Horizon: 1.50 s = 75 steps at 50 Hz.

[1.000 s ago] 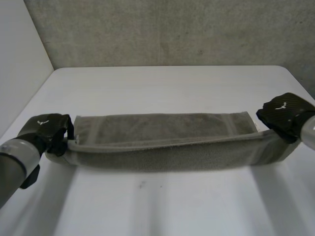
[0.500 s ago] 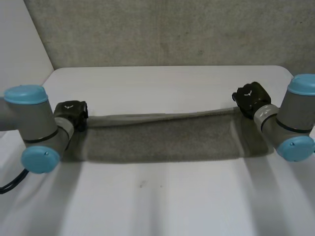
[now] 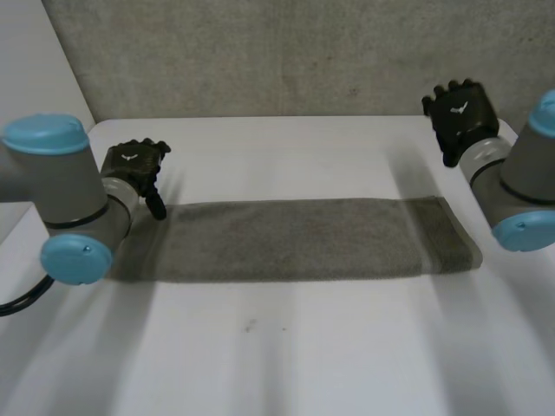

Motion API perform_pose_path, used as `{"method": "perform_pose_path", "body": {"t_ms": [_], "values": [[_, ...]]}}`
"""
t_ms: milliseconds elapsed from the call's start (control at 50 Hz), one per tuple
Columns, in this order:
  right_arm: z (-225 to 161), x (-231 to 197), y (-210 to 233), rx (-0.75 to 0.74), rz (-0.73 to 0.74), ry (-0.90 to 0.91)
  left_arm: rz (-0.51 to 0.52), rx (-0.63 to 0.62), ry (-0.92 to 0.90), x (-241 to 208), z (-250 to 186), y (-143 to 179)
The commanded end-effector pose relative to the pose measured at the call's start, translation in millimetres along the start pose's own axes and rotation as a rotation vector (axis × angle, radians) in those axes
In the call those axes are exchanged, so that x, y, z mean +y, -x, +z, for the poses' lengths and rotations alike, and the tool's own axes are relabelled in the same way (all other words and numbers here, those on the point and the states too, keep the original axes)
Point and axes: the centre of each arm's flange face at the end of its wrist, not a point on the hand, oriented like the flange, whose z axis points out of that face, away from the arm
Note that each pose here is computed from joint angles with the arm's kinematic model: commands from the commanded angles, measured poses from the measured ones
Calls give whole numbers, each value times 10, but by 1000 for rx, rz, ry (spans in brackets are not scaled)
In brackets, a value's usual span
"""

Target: Fold the towel.

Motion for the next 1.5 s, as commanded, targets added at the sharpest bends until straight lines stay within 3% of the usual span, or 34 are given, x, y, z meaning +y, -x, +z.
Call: {"method": "perform_pose_path", "body": {"t_ms": [20, 100, 240, 320, 660, 780, 880, 980, 1100, 1180, 1200, 1240, 1260, 1300, 1360, 1400, 1420, 1460, 1500], "values": [[-350, -154, -198, -41, 106, 62, 1, 8, -2, -170, -362, 44], [-667, 98, -268, -113, 166, 262, 4, 17, 6, -175, -597, 57], [-951, 502, -140, -176, 222, 425, 5, 20, 33, -63, -737, 56], [-1027, 751, -100, -187, 248, 412, 8, 24, 47, 25, -769, 44], [-985, 1138, 124, -243, 261, 421, 7, 25, 61, 92, -786, 36], [-887, 1209, 44, -201, 249, 402, 7, 25, 56, 113, -788, 27], [-818, 1318, -280, -53, 187, 438, 8, 26, 60, 126, -805, 27], [-743, 1461, -953, 167, -90, 539, 5, 20, 32, 32, -882, 53], [-677, 1335, -1128, 198, -224, 512, 4, 19, 17, -16, -946, 65], [-519, 638, -871, 159, -152, 291, 3, 16, 8, -40, -982, 77], [-519, 635, -869, 159, -152, 290, 3, 16, 8, -40, -982, 77], [-525, 126, -488, 80, -70, 138, 3, 16, 9, -36, -993, 73], [-525, 124, -486, 80, -69, 137, 3, 16, 9, -36, -993, 73], [-617, -304, 76, -64, -15, 7, 4, 17, 12, -27, -997, 72], [-712, -508, 390, -150, 2, -62, 3, 15, 13, -26, -995, 77], [-981, -757, 1066, -341, 11, -160, 4, 16, 14, -22, -999, 73], [-983, -758, 1070, -342, 11, -160, 4, 16, 14, -22, -999, 73], [-1295, -748, 1683, -517, 11, -161, 5, 18, 21, -2, -1009, 66], [-1438, -707, 1918, -586, 8, -153, 5, 20, 21, 1, -1016, 61]]}}
